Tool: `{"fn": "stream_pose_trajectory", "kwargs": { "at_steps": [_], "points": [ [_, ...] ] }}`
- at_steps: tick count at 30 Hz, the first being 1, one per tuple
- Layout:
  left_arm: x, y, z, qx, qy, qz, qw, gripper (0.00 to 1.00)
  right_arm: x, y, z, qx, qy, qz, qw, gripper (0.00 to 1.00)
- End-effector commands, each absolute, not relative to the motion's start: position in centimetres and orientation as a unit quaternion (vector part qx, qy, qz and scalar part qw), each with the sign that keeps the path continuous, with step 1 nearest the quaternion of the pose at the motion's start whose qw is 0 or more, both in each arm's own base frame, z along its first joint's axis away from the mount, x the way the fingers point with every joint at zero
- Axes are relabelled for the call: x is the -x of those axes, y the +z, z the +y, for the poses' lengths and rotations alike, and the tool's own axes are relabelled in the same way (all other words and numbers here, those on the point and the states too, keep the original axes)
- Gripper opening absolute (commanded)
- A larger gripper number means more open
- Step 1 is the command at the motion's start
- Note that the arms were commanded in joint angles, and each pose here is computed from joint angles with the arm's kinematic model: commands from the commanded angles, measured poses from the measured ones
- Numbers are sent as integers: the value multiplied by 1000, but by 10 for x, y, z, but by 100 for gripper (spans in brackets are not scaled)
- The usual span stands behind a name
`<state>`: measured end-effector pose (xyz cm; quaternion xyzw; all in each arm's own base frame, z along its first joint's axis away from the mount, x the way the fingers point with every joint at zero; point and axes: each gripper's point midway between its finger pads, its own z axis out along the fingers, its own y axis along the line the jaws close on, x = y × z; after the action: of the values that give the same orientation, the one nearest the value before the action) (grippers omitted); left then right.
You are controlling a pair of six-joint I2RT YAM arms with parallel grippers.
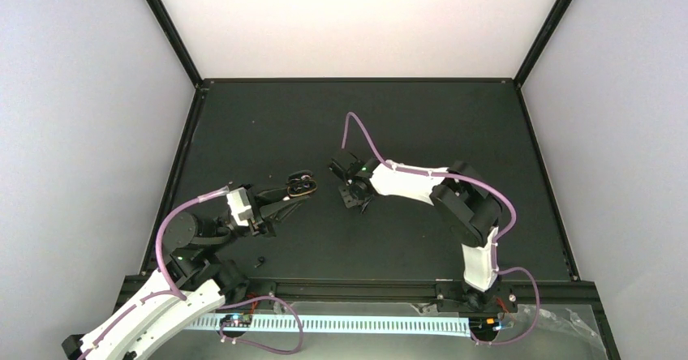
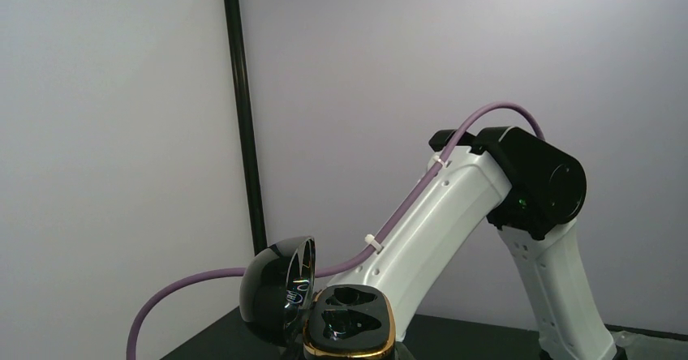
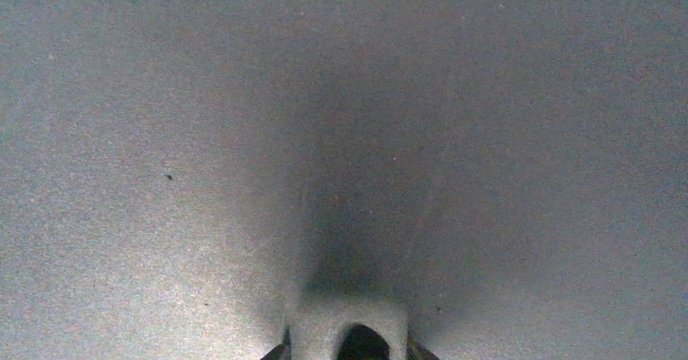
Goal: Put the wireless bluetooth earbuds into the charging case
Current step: Pick up the earbud from the center of the board.
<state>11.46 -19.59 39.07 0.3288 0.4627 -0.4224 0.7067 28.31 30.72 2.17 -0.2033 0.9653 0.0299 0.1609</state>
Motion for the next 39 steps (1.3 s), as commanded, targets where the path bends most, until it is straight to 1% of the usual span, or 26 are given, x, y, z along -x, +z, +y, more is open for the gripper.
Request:
{"fn": "stream_pose_trajectory", "kwargs": {
  "at_steps": [1,4,13,23,28,33,39],
  "points": [
    [-111,396,-194,-333,-421,453,711,1,-265,2,275,205,-15,971,121,37],
    [-110,396,-194,-333,-423,452,711,2,-262,1,273,205,-11,971,119,37],
    [-110,396,-194,-334,-423,452,711,2,-263,-3,281,211,-2,971,113,31],
    [-110,395,-195,-334,-423,453,710,2,-260,-7,284,214,7,971,105,18],
    [-111,395,-195,-335,-424,453,709,2,-261,-3,285,211,15,971,114,11],
    [-112,393,-197,-335,-424,457,706,2,-262,0,287,209,24,970,122,8],
    [-113,392,-198,-335,-424,459,705,2,-268,13,288,200,32,968,150,8]
  ]
}}
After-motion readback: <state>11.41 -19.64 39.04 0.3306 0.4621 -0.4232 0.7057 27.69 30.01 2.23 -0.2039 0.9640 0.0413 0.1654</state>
